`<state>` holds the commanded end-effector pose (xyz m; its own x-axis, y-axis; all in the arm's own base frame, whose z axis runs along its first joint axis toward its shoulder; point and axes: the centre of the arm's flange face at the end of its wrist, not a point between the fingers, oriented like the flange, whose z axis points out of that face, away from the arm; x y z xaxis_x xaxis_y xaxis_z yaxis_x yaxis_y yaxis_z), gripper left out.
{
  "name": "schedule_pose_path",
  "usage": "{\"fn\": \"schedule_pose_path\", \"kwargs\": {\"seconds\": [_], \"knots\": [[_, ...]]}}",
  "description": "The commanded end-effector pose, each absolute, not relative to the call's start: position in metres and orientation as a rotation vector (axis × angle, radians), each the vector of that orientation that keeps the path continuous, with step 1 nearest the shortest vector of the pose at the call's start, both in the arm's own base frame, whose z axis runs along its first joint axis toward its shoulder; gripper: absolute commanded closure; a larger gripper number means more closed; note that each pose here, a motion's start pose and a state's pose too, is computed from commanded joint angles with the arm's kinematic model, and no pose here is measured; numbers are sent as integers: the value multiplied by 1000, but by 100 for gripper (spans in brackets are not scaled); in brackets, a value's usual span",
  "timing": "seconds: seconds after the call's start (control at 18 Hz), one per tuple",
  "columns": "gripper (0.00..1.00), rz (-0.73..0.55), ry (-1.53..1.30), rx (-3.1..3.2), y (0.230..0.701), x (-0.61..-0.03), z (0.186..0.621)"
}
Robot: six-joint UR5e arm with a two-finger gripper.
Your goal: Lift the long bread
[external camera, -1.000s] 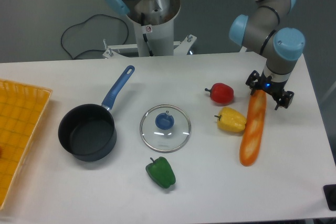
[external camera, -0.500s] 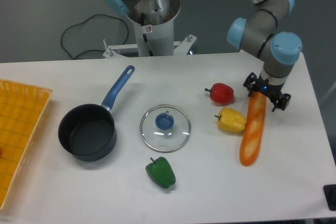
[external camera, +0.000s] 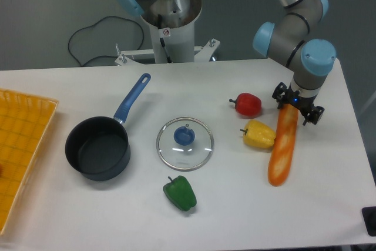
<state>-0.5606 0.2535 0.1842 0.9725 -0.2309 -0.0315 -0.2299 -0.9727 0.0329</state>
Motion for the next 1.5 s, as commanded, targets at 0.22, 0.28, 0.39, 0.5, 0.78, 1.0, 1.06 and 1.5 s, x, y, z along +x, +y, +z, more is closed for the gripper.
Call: {"fn": "schedule_pose_path", "kwargs": {"seconds": [0.22,0.28,0.39,0.5,0.78,1.0,1.06,1.5], "knots": [[85,-77,-360,3087,255,-567,193],[91,-79,-360,3088,255,-568,195],[100,-51,-361,3086,255,-570,199],[100,-43,-363,3086,256,-569,199],[100,6,-366,3083,259,-582,218],[100,87,-376,3077,267,-601,263],[100,83,-376,3078,267,-604,270],[100,102,-316,3144,288,-596,324]]}}
